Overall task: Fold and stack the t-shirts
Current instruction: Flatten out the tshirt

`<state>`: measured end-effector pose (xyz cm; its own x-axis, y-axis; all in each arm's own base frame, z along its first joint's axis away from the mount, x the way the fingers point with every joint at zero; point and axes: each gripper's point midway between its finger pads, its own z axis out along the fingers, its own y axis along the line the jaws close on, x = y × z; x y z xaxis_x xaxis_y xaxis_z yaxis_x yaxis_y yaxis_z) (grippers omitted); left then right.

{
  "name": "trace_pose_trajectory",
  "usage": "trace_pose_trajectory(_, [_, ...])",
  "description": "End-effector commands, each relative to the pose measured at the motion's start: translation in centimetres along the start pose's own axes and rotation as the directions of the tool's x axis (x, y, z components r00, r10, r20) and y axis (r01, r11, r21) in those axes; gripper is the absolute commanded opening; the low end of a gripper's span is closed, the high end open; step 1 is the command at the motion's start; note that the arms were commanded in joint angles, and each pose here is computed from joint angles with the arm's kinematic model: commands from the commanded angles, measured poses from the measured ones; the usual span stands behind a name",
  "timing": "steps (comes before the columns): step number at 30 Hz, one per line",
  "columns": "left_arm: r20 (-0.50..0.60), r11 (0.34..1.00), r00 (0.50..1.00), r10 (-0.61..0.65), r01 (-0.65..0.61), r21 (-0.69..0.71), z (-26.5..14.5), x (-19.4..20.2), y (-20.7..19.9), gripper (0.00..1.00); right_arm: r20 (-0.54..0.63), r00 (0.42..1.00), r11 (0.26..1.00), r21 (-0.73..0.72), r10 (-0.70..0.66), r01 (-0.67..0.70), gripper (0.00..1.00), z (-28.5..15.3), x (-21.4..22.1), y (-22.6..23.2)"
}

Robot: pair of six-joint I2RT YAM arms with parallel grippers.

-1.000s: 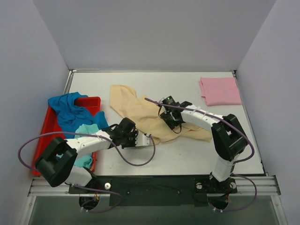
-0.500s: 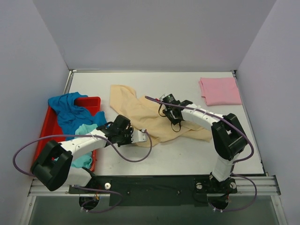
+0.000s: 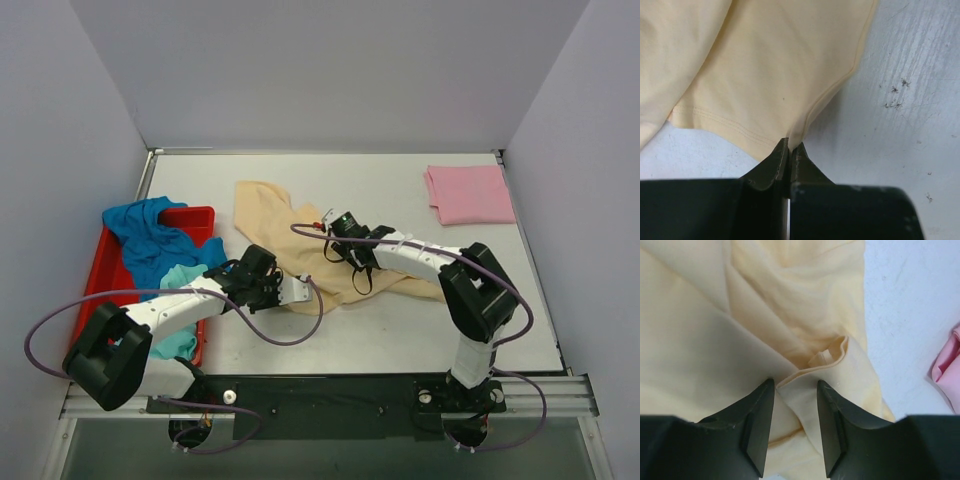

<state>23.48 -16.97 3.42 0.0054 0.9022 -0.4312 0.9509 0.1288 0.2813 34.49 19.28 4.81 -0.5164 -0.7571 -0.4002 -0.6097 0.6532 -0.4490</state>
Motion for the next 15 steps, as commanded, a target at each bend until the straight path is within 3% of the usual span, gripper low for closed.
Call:
trace_pose_trajectory(1, [0.055, 1.000, 0.998, -0.006, 0.007, -0.018, -1.2, -1.6, 1.1, 0.00, -0.068, 0.996, 0.982, 0.177, -0.059, 0.070, 0.34, 0.6, -0.2, -2.9])
trace_pose_trajectory(15, [0.051, 1.000, 0.999, -0.004, 0.005, -0.017, -1.3, -1.7, 1.4, 0.00, -0.119, 0.993, 0.954, 0.297, 0.012, 0.024, 0.26, -0.3, 1.6, -6.4])
